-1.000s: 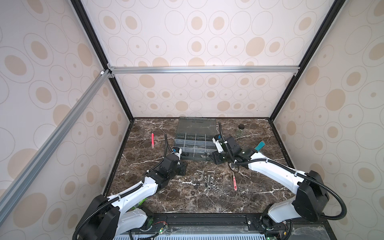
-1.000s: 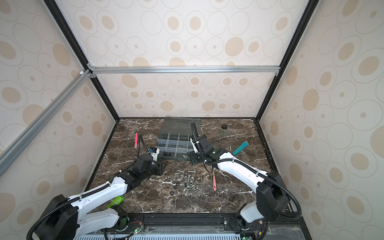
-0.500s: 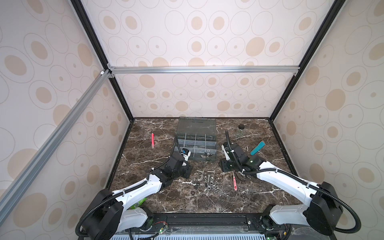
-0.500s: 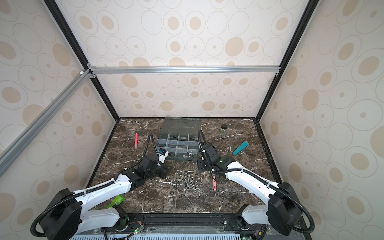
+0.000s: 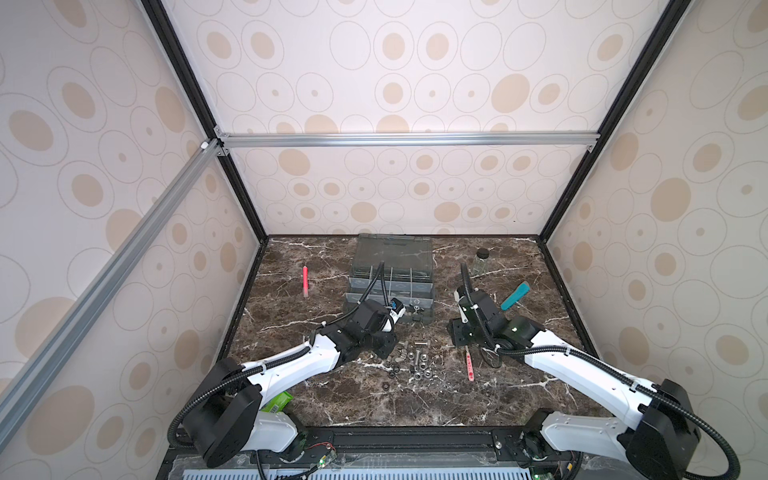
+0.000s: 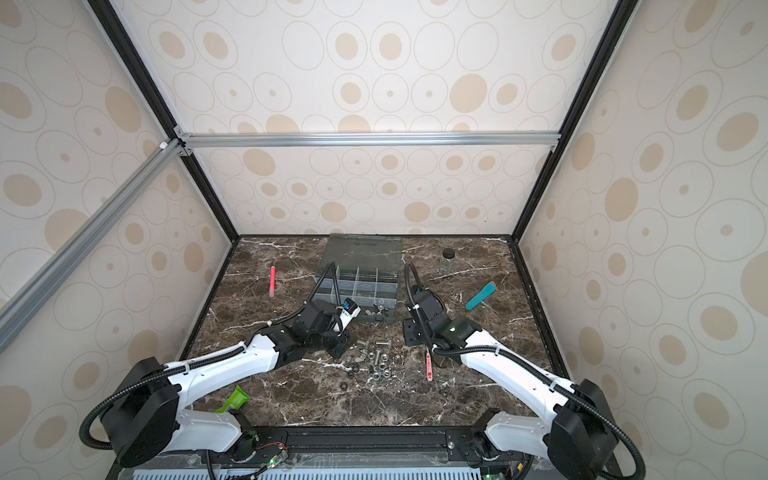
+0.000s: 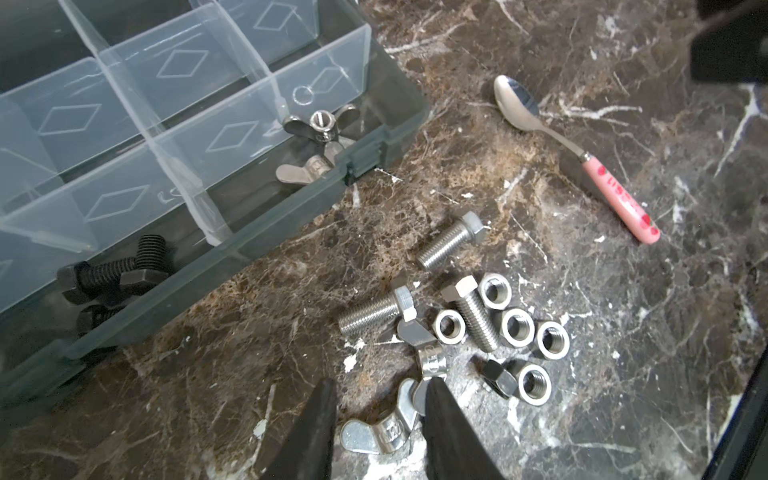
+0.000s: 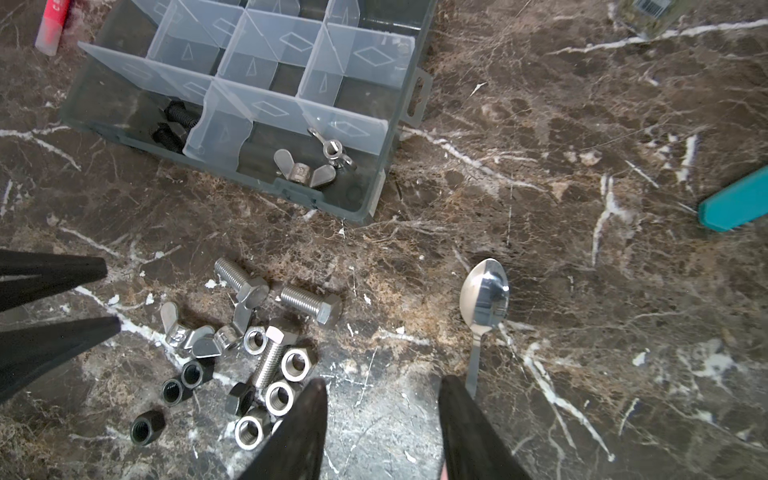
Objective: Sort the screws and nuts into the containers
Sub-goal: 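Withdraw the right gripper from the box while the left gripper reaches to the pile, then close the left gripper on a silver wing nut in the pile, then carry the wing nut with the left gripper into the box compartment and release, then withdraw the left gripper while the right gripper reaches to the pile, then close the right gripper on a silver wing nut in the pile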
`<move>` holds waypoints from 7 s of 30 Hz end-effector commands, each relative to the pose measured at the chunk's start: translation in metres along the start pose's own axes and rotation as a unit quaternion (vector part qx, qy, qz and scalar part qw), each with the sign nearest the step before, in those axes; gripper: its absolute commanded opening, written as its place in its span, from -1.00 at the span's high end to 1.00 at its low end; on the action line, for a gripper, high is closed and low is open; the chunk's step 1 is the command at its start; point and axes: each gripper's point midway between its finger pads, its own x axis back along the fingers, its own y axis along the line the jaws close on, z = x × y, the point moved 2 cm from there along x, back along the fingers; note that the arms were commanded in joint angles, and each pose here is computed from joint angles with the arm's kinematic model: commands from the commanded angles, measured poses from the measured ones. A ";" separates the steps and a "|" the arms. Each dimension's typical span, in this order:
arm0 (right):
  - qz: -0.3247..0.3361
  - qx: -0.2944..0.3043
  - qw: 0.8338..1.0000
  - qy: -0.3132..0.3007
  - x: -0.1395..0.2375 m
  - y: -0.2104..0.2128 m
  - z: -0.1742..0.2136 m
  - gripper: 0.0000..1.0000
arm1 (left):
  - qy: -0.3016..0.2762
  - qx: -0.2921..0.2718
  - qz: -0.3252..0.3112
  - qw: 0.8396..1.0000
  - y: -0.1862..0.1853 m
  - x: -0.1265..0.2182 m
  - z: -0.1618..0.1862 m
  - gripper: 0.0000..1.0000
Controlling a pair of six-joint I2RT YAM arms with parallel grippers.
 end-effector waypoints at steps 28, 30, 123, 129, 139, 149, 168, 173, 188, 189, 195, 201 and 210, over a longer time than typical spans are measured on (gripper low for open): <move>0.072 -0.040 0.996 -0.032 0.028 -0.055 0.028 0.03 | 0.169 -0.269 0.059 0.946 -0.017 -0.023 0.050 0.27; 0.072 -0.041 0.996 -0.034 0.030 -0.056 0.029 0.03 | 0.167 -0.271 0.061 0.946 -0.018 -0.024 0.051 0.28; 0.091 -0.146 0.982 -0.082 0.041 -0.090 0.075 0.05 | -0.016 -0.157 -0.028 0.987 0.056 -0.067 -0.092 0.72; 0.093 -0.139 0.983 -0.076 0.040 -0.089 0.072 0.05 | -0.013 -0.138 -0.027 0.990 0.059 -0.071 -0.088 0.54; 0.089 -0.137 0.984 -0.075 0.036 -0.085 0.067 0.04 | -0.049 -0.114 -0.041 0.991 0.063 -0.056 -0.098 0.31; 0.075 -0.135 0.986 -0.064 0.032 -0.079 0.068 0.04 | -0.155 0.000 -0.028 0.987 0.076 -0.016 -0.104 0.31; -0.035 -0.109 0.993 0.027 -0.009 -0.025 0.062 0.05 | -0.268 0.183 -0.067 0.943 0.078 0.061 -0.057 0.25; -0.068 -0.089 0.993 0.042 -0.021 0.001 0.049 0.06 | -0.267 0.203 -0.076 0.939 0.078 0.064 -0.035 0.24; -0.146 -0.008 0.984 0.103 -0.067 0.109 0.038 0.07 | -0.299 0.224 -0.102 0.922 0.081 0.088 -0.015 0.21; -0.148 -0.005 0.983 0.110 -0.071 0.114 0.040 0.08 | -0.301 0.227 -0.099 0.921 0.081 0.089 -0.014 0.21; -0.154 0.007 0.978 0.142 -0.085 0.132 0.049 0.08 | -0.308 0.241 -0.092 0.916 0.078 0.091 -0.003 0.20; -0.149 0.005 0.978 0.149 -0.092 0.135 0.053 0.08 | -0.315 0.240 -0.091 0.914 0.077 0.093 0.000 0.19; -0.143 0.004 0.976 0.162 -0.098 0.136 0.058 0.08 | -0.316 0.247 -0.079 0.913 0.075 0.088 0.001 0.18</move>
